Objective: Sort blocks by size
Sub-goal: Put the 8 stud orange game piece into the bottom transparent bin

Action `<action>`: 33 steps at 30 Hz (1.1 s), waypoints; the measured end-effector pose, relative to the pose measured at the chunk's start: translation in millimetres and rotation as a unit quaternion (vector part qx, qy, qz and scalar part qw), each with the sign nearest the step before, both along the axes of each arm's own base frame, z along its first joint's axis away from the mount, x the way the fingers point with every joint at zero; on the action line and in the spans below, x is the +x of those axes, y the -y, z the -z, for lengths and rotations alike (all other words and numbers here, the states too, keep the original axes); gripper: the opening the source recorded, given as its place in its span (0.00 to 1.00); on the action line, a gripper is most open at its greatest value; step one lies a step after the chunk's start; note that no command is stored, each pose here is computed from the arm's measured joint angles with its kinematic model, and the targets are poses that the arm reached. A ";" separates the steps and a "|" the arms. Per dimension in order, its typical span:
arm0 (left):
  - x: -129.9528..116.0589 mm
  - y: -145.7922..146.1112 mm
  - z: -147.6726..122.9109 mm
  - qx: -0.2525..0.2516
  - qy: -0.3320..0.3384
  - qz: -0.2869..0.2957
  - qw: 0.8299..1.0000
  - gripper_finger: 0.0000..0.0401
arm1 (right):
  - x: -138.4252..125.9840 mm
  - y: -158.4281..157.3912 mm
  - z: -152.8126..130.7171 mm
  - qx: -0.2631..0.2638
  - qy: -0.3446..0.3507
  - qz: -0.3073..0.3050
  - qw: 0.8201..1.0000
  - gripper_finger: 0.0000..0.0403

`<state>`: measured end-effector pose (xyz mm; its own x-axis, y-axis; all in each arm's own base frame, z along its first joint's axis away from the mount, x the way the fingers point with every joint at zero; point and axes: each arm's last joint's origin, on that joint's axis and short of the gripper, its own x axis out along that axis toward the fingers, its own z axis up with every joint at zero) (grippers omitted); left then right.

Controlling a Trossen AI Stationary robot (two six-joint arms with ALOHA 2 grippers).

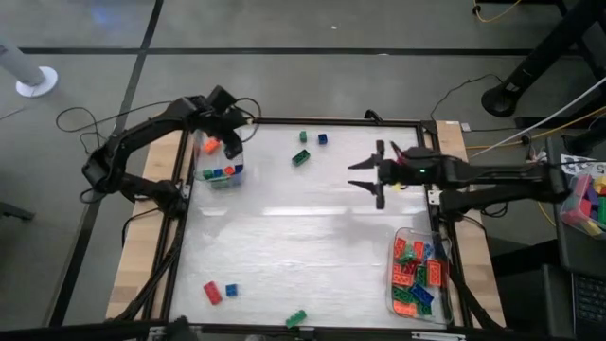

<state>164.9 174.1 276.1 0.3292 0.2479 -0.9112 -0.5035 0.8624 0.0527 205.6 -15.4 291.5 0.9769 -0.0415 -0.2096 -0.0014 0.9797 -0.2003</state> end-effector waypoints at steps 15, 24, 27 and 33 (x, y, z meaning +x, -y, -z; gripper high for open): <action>-45.3 -23.0 35.0 0.026 -0.120 -0.208 0.970 0.45 | 46.2 11.7 90.8 0.052 -0.064 -0.110 0.991 0.46; -42.8 -22.1 57.3 0.033 -0.142 -0.190 0.971 0.45 | 57.3 13.4 105.7 0.065 -0.070 -0.106 0.990 0.46; -40.8 -25.1 66.8 0.029 -0.166 -0.187 0.968 0.45 | 57.6 13.4 105.3 0.065 -0.068 -0.106 0.990 0.46; -32.1 -36.8 89.5 0.011 -0.188 -0.190 0.964 0.45 | 58.1 12.8 103.6 0.066 -0.059 -0.117 0.989 0.46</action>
